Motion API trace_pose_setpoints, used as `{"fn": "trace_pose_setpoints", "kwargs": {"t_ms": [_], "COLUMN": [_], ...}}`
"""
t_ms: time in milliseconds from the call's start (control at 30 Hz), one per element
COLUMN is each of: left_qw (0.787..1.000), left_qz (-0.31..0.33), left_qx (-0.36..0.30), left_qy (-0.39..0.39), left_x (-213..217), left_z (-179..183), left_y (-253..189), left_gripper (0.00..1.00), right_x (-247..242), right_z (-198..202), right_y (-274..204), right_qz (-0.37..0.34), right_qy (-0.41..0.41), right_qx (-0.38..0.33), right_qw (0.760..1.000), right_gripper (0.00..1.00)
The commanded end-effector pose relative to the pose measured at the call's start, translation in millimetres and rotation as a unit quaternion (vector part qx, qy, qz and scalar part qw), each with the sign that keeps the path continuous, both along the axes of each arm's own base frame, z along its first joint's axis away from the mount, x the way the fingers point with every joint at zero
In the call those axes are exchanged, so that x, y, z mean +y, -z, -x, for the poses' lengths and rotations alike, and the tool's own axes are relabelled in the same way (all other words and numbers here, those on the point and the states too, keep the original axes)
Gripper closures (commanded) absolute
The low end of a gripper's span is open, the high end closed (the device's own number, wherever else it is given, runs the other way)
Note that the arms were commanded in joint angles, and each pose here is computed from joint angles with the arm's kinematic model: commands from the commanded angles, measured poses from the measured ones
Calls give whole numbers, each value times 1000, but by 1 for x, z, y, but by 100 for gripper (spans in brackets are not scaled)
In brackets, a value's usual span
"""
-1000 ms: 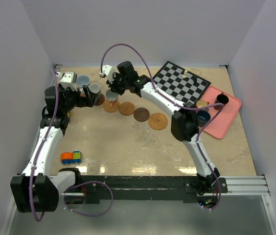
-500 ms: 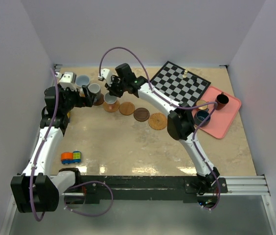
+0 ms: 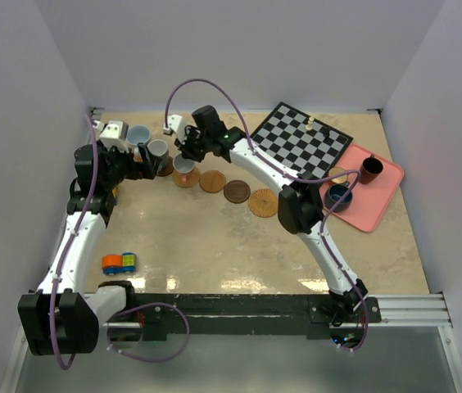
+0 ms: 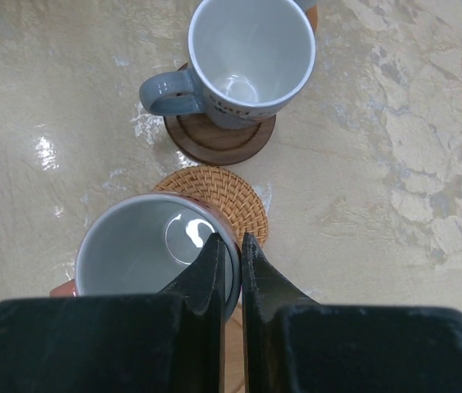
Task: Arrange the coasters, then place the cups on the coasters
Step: Place the cup on the coaster.
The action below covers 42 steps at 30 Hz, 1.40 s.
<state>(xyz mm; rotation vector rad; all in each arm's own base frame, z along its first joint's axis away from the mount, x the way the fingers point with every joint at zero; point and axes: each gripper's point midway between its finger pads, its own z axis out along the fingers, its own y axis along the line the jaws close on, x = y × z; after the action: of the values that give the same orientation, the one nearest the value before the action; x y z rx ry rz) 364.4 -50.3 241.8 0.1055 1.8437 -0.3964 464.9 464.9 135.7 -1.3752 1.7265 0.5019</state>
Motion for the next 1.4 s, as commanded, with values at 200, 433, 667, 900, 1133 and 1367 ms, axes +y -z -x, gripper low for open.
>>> {"fn": "trace_pose_setpoints", "kwargs": {"t_ms": [200,433,667,900,1133,1367], "left_qw": [1000,1000,1000,1000,1000,1000], "left_qz": [2,3,4,5,6,7], "left_qx": [-25,-25,-25,-26,-25,-25], "left_qy": [4,4,7,6,9,9], "left_x": [3,3,3,3,3,3], "left_z": [-4,-3,-3,-4,-4,-4], "left_y": [-9,-9,-9,-9,-8,-8], "left_gripper": [1,1,1,1,1,1], "right_x": [14,13,13,13,10,11], "right_z": [-8,-10,-12,-10,-16,-20], "right_y": [-28,-24,-21,-10,-6,-9], "right_qz": [-37,-36,-34,-25,-20,-24], "right_qy": [-17,-15,-17,-26,-9,-2], "right_qx": [-32,-32,-33,-28,-35,-45], "right_qw": [999,999,999,999,999,999], "right_gripper": [100,100,100,100,96,71]}}
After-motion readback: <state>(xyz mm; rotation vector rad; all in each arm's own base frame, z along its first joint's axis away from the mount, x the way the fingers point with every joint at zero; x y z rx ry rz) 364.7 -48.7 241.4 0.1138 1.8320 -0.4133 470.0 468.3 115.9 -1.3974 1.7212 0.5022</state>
